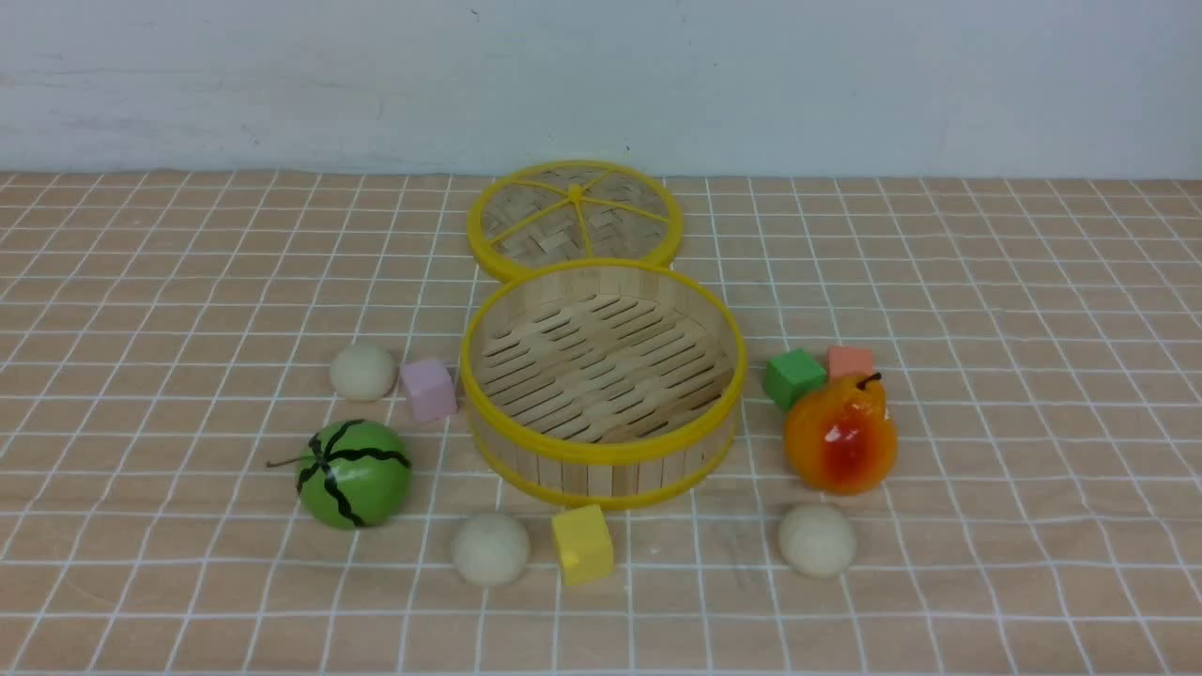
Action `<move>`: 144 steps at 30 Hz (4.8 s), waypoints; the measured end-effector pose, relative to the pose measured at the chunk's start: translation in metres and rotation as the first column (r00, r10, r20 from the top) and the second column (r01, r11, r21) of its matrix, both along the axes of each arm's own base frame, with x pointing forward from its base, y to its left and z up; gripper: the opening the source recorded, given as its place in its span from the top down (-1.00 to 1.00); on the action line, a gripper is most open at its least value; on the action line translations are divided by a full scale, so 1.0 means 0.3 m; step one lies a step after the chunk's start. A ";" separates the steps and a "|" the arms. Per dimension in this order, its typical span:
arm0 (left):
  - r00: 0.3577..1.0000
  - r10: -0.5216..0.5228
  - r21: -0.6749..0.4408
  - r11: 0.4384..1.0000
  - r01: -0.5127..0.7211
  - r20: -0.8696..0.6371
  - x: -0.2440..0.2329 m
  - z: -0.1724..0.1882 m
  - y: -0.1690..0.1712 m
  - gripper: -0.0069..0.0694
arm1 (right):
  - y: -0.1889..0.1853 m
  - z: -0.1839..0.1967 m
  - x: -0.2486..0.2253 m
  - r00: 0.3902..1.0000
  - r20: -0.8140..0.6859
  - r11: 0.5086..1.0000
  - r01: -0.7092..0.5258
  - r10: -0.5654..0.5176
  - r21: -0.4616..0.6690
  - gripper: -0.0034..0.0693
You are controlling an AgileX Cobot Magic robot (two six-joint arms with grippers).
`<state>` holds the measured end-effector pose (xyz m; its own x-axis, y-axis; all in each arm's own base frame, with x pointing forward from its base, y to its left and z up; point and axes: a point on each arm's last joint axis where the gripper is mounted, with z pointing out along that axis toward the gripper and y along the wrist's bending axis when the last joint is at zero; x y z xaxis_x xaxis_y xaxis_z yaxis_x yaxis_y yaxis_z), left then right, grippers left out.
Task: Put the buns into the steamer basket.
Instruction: Use the left arm to grab a steamed stuffed bun, then use the left arm to put the steamed stuffed bun into the steamer
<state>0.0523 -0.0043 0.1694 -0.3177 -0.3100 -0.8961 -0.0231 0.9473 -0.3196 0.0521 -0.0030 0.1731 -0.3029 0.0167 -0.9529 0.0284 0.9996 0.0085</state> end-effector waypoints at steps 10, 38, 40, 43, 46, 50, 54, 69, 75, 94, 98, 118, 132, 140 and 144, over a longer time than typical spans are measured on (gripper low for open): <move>1.000 0.000 0.000 1.000 0.000 0.000 0.000 0.000 0.000 0.77 | 0.000 0.000 0.000 1.000 0.000 1.000 0.000 0.000 0.000 0.24; 0.982 0.005 -0.050 0.999 0.005 0.187 0.012 0.057 -0.003 0.73 | 0.000 0.000 0.000 1.000 0.000 1.000 0.000 0.000 0.000 0.24; 0.965 0.016 -0.086 0.996 0.007 0.263 0.014 0.081 -0.003 0.72 | 0.000 0.000 0.000 1.000 0.000 1.000 0.000 0.000 0.000 0.24; 0.907 0.082 -0.269 0.962 0.036 0.414 0.012 0.138 0.000 0.72 | 0.000 0.000 0.000 1.000 0.000 1.000 0.000 0.000 0.000 0.24; 0.853 0.117 -0.332 0.941 0.069 0.509 0.004 0.174 0.005 0.72 | 0.000 0.000 0.000 1.000 0.000 1.000 0.000 0.000 0.000 0.24; 0.807 0.093 -0.276 0.957 0.089 0.584 -0.009 0.229 0.003 0.72 | 0.000 0.000 0.000 1.000 0.000 1.000 0.000 0.000 0.000 0.24; 0.751 0.065 -0.213 0.972 0.102 0.657 -0.058 0.436 0.002 0.72 | 0.000 0.000 0.000 1.000 0.000 1.000 0.000 0.000 0.000 0.24; 0.992 0.113 -0.074 0.990 -0.117 -0.057 0.206 0.726 0.007 0.67 | 0.000 0.000 0.000 1.000 0.000 1.000 0.000 0.000 0.000 0.24; 0.960 0.118 -0.025 0.991 -0.128 -0.253 0.377 0.631 -0.007 0.64 | 0.000 0.000 0.000 1.000 0.000 1.000 0.000 0.000 0.000 0.24; 0.813 0.046 0.111 0.994 0.024 -0.581 1.164 0.309 -0.110 0.57 | 0.000 0.000 0.000 1.000 0.000 1.000 0.000 0.000 0.000 0.24; 0.804 -0.020 0.134 0.983 0.123 -0.594 1.237 0.276 -0.189 0.49 | 0.000 0.000 0.000 1.000 0.000 1.000 0.000 0.000 0.000 0.24; 0.808 -0.043 0.242 0.944 0.226 -0.587 1.358 0.112 -0.255 0.18 | 0.000 0.000 0.000 1.000 0.000 1.000 0.000 0.000 0.000 0.24; 0.774 -0.019 0.224 0.952 0.207 -0.633 1.350 0.088 -0.250 0.81 | 0.000 0.000 0.000 1.000 0.000 1.000 0.000 0.000 0.000 0.24; 0.817 -0.118 0.103 0.972 0.211 -0.564 1.327 0.338 -0.279 0.85 | 0.000 0.000 0.000 1.000 0.000 1.000 0.000 0.000 0.000 0.24; 0.835 -0.238 -0.053 0.968 0.245 -0.496 1.315 0.420 -0.323 0.85 | 0.000 0.000 0.000 1.000 0.000 1.000 0.000 0.000 0.000 0.24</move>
